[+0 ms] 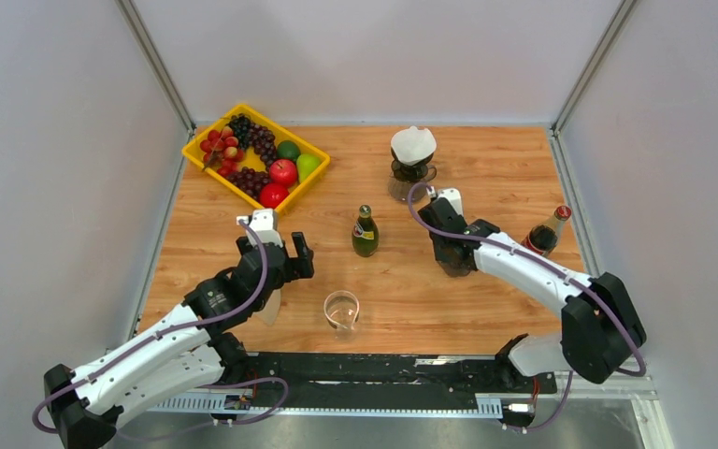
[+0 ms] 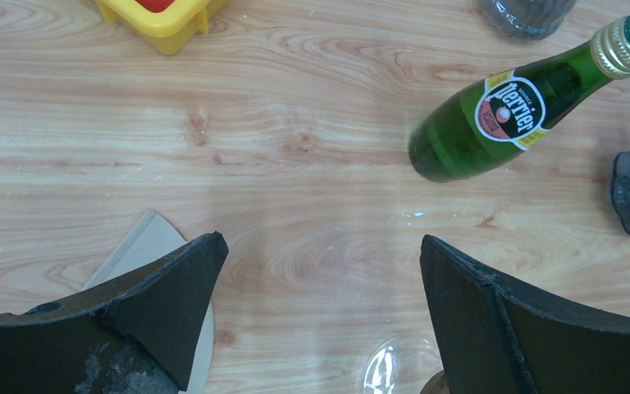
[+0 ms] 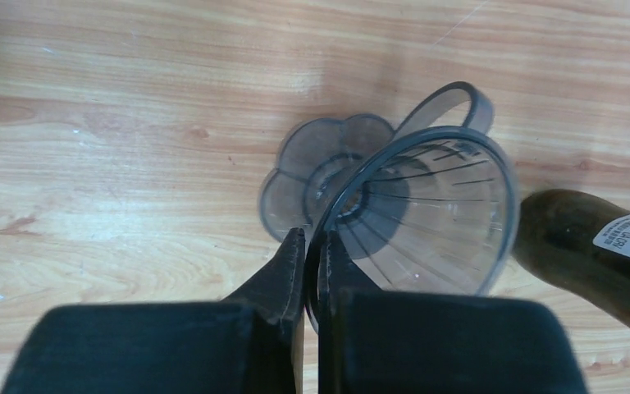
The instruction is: Place the coffee filter in the dripper
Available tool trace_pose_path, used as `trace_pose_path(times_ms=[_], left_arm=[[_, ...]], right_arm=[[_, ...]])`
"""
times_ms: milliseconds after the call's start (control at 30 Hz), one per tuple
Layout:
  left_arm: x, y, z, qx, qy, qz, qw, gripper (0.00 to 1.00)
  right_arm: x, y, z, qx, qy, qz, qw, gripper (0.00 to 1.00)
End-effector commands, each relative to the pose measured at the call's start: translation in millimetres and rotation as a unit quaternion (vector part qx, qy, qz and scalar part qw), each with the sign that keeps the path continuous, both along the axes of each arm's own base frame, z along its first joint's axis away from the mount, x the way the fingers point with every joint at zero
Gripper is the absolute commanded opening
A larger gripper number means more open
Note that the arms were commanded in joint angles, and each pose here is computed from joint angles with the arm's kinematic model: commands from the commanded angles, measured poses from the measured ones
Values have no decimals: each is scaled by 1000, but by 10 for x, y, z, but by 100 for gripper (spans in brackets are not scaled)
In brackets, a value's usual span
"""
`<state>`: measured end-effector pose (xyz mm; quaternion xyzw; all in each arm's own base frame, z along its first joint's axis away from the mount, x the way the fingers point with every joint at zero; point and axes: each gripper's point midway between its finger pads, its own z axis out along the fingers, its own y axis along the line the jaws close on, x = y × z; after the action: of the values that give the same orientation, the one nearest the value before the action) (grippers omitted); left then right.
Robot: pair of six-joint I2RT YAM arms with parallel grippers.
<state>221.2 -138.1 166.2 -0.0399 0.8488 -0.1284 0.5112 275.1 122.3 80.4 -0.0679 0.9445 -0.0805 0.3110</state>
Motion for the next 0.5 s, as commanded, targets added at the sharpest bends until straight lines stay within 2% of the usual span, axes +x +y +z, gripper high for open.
trace_pose_path(times_ms=[0,133,267,400,467], left_arm=[[29,73,7,-11,-7,27,1000,100],[67,96,13,-24,-8,36,999,100],[131,143,5,-38,-5,47,998,100],[205,171,16,-66,2,54,996,100],[218,207,1,-72,9,61,995,100]], right_arm=[[136,163,495,45,-66,27,996,0],[72,282,929,67,-111,76,989,0],[-105,568,1422,69,-158,167,971,0],[-415,1015,1800,71,-192,307,930,0],[-647,1275,1901,60,-201,388,897,0]])
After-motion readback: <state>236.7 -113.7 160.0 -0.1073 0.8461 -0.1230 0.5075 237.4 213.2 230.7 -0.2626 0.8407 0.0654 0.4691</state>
